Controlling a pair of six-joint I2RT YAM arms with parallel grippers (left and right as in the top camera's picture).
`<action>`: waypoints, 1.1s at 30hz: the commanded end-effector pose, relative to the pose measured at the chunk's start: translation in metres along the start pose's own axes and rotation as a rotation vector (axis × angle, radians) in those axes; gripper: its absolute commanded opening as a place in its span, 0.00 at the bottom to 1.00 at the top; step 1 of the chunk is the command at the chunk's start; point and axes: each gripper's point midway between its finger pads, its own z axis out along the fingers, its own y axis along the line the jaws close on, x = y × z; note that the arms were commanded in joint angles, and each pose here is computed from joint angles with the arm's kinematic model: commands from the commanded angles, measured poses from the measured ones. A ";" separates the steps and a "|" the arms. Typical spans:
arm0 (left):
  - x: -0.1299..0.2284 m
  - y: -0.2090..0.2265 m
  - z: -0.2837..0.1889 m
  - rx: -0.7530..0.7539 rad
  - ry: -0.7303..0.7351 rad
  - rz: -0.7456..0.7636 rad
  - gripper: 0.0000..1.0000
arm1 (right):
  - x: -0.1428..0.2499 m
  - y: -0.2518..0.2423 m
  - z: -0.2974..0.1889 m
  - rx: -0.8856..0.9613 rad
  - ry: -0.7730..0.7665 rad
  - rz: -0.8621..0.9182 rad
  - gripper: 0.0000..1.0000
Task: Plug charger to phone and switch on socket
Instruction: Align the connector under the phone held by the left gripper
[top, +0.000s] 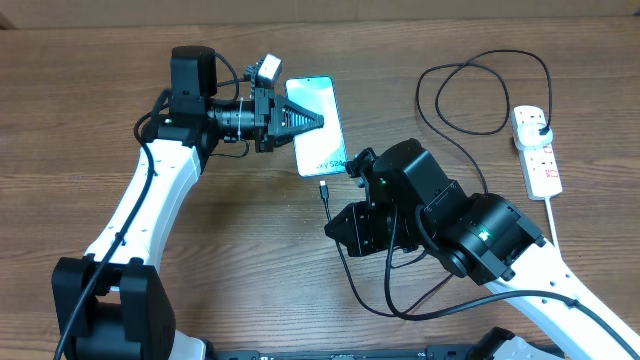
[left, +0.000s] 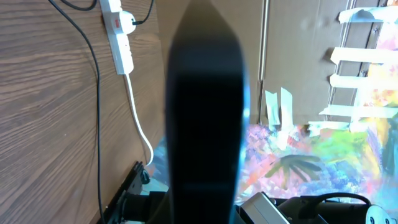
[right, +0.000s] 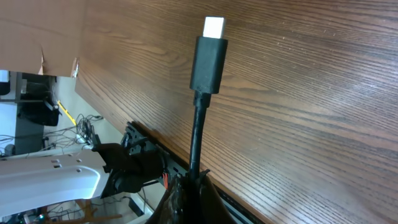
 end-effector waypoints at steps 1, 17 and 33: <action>0.004 -0.007 -0.002 0.038 0.033 0.048 0.04 | -0.002 -0.001 -0.001 0.007 -0.016 0.003 0.04; -0.004 0.000 -0.001 -0.003 -0.009 0.109 0.04 | -0.004 -0.004 -0.001 0.029 -0.029 0.004 0.04; 0.002 0.001 0.001 -0.002 0.008 0.069 0.04 | -0.009 -0.001 -0.001 0.015 -0.049 -0.007 0.04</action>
